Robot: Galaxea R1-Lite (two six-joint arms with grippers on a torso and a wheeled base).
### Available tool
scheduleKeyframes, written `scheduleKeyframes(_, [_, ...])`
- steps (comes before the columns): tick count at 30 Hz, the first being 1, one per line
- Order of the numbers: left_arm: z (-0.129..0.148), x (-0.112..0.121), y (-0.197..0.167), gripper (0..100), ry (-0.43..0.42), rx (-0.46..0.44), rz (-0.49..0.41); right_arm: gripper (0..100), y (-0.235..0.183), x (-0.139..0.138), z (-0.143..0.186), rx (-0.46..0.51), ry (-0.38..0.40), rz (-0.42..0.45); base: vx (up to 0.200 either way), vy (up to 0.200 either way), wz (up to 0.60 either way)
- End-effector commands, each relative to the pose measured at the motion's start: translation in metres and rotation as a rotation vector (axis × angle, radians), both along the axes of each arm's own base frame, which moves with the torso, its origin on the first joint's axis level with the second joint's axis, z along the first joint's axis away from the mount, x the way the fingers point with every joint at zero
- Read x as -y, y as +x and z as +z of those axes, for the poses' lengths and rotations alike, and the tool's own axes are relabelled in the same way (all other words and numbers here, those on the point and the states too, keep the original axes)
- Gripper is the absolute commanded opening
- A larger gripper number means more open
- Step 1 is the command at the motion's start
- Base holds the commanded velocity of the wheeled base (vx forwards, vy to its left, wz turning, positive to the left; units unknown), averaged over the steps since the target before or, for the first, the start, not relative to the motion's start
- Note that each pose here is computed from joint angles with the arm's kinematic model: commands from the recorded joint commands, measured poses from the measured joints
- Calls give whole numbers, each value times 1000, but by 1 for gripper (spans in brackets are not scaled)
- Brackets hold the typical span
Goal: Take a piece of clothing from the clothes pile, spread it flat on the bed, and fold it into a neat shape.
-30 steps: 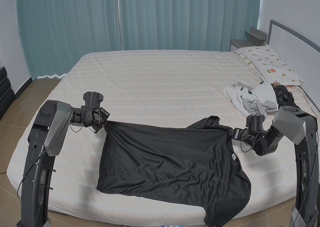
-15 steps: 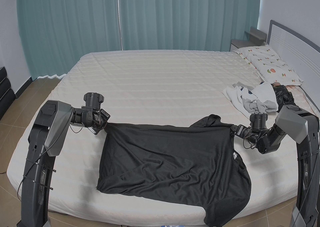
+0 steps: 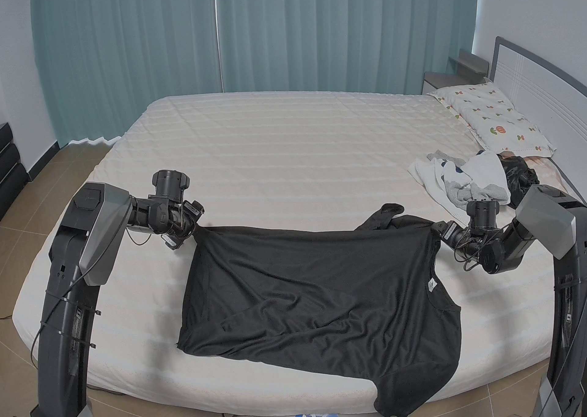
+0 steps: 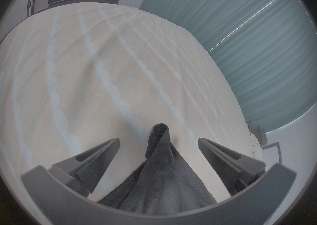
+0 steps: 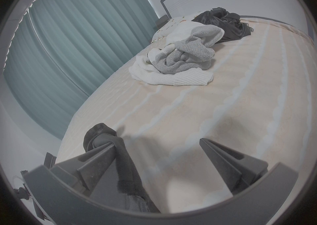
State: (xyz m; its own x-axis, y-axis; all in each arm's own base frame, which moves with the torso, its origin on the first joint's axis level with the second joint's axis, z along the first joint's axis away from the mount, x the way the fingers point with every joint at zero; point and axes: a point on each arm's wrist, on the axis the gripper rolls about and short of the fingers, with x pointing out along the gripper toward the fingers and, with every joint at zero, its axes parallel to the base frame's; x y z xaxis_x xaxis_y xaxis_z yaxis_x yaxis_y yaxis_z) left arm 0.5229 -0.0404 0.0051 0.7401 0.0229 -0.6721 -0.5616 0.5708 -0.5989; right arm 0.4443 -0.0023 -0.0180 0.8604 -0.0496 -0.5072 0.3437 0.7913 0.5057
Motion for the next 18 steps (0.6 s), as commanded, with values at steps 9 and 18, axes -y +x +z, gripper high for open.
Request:
scheduleKeyframes(9, [22,-3,-14,100,-66,-5,-53,100,1,1,14,155,97,-7,0,0,0])
scheduleKeyframes(18, [29,-4,-22,100,-78,-14,-61,100,-11,0,13,113,106,31,0,0,0])
